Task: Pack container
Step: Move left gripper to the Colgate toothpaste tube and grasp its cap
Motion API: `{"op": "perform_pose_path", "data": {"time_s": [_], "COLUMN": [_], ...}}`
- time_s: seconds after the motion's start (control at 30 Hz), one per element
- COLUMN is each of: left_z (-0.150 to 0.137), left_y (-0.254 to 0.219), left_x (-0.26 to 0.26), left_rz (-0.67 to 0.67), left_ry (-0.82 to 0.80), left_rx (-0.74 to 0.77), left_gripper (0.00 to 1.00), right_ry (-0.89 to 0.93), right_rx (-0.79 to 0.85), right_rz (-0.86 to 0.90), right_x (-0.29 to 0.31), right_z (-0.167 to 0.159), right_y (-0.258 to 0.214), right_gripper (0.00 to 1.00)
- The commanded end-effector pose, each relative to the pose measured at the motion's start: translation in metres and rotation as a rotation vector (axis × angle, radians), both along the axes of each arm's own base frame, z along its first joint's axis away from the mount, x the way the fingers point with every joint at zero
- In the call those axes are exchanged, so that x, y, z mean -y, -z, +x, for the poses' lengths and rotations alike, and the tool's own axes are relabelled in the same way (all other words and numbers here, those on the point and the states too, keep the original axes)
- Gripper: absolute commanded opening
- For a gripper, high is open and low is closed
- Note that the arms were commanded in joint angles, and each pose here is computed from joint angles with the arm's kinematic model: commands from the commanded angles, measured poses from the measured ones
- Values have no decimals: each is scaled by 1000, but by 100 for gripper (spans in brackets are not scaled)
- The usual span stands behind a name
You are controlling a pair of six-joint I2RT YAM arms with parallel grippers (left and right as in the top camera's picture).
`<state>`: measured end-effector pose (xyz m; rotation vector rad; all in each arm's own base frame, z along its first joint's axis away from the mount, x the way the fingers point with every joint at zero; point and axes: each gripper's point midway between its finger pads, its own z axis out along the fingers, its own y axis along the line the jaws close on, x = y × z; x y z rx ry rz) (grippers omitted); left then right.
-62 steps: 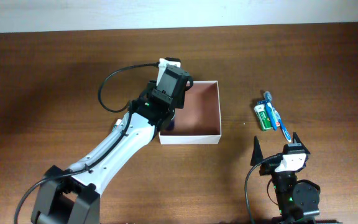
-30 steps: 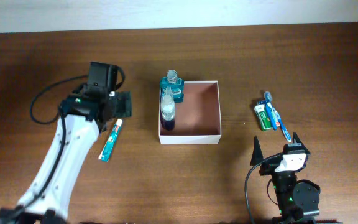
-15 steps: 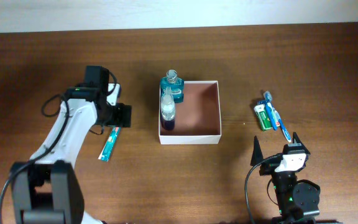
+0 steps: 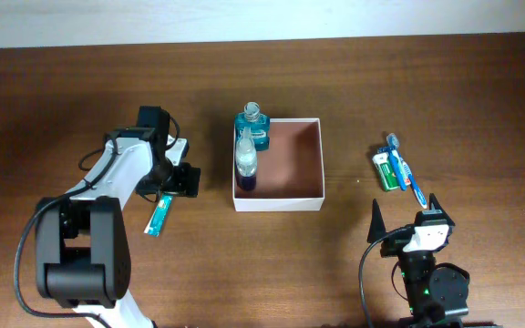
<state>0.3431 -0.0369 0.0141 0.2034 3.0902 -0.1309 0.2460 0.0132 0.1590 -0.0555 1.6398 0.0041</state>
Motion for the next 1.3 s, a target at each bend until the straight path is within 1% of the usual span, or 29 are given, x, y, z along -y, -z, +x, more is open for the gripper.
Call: {"op": "perform_pose_path", "data": {"time_s": [0.0,0.03,0.07,0.2,0.53,0.57,0.67,0.73,0.83,1.03,1.27], "left_z": [-3,-3,-3,-4,-7,-8,-8,-8,-8,-8,-8], "left_y": [4,4,4,5,17,18,18,18,18,18,18], "left_x": [3,2,1,-7,-7,-7,-7,-7,-7,-7,-7], "left_rz": [-21,-18,-8,35,34,34,34,34,34,34,34], "left_ry": [18,18,17,16,16,16,16,16,16,16,16], "left_rx": [-13,-13,-13,-13,-2,-3,-4,-4,-6,-6,-5], "left_gripper": [89,89,84,83,82,81,70,60,50,38,33], "right_ry": [14,14,14,14,14,14,14,14,14,14,14], "right_rx": [-6,-6,-6,-6,-6,-6,-6,-6,-6,-6,-6], "right_rz": [0,0,0,0,0,0,0,0,0,0,0], "right_x": [3,3,3,3,3,3,3,3,3,3,3], "right_z": [0,0,0,0,0,0,0,0,0,0,0], "right_y": [3,3,3,3,3,3,3,3,3,3,3], "right_gripper": [98,99,99,98,98,99,99,99,99,99,99]}}
